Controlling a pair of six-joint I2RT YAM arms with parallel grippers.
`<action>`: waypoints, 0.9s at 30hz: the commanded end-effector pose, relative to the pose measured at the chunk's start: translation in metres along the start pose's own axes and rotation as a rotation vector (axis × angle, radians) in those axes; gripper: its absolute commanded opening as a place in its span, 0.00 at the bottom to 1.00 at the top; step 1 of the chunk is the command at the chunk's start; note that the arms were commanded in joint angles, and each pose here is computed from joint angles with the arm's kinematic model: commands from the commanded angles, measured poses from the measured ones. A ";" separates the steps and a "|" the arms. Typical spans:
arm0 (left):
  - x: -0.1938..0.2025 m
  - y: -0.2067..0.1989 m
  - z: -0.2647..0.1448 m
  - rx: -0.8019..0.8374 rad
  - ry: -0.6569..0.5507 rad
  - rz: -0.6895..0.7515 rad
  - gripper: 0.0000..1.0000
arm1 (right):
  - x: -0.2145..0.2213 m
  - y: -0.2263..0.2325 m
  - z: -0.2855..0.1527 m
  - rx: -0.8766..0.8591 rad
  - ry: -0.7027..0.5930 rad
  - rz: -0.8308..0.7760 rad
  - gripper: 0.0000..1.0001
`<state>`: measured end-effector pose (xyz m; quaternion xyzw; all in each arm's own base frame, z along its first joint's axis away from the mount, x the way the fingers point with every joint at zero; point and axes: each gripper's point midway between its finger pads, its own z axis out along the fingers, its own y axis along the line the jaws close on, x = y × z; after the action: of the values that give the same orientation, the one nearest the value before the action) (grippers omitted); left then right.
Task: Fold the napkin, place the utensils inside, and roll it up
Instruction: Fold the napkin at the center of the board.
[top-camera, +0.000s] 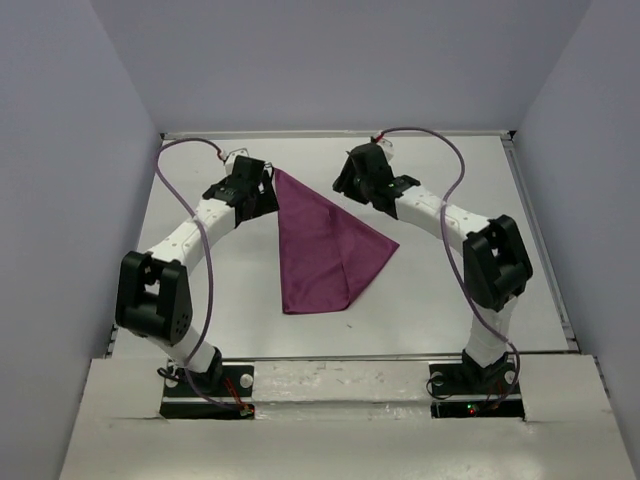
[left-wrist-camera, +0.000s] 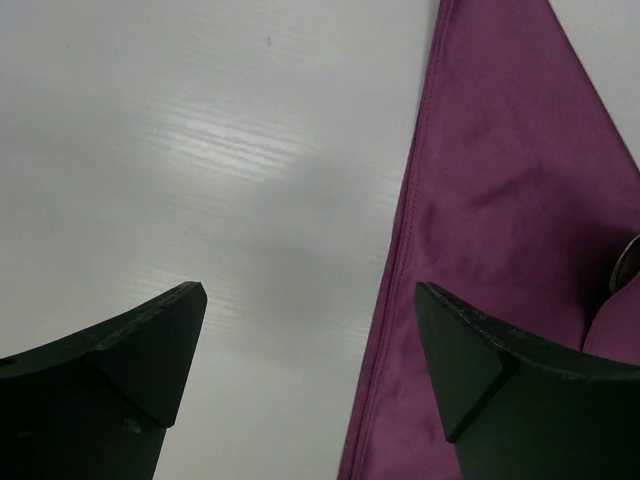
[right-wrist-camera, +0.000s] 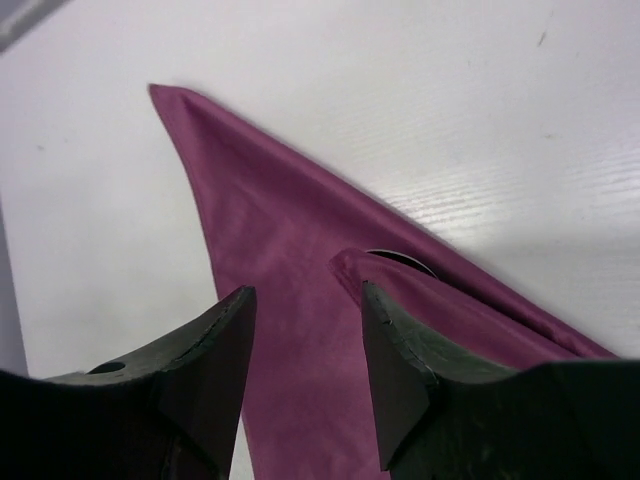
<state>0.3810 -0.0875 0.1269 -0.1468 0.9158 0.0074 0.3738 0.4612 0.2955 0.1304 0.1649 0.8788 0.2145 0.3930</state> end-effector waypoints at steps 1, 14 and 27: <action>-0.035 -0.023 0.007 0.044 -0.020 0.010 0.99 | -0.064 0.025 -0.066 -0.050 -0.188 -0.028 0.53; -0.098 -0.054 0.119 0.018 0.007 -0.099 0.79 | -0.060 -0.067 -0.150 0.184 -0.255 -0.117 0.59; -0.119 -0.101 0.182 0.101 0.010 -0.209 0.72 | -0.059 -0.096 -0.167 0.302 -0.251 -0.190 0.59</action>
<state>0.6096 -0.1220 0.0781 -0.2114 0.9008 -0.0609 0.3743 0.3638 0.1576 0.2043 0.1612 0.8663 0.0422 0.4709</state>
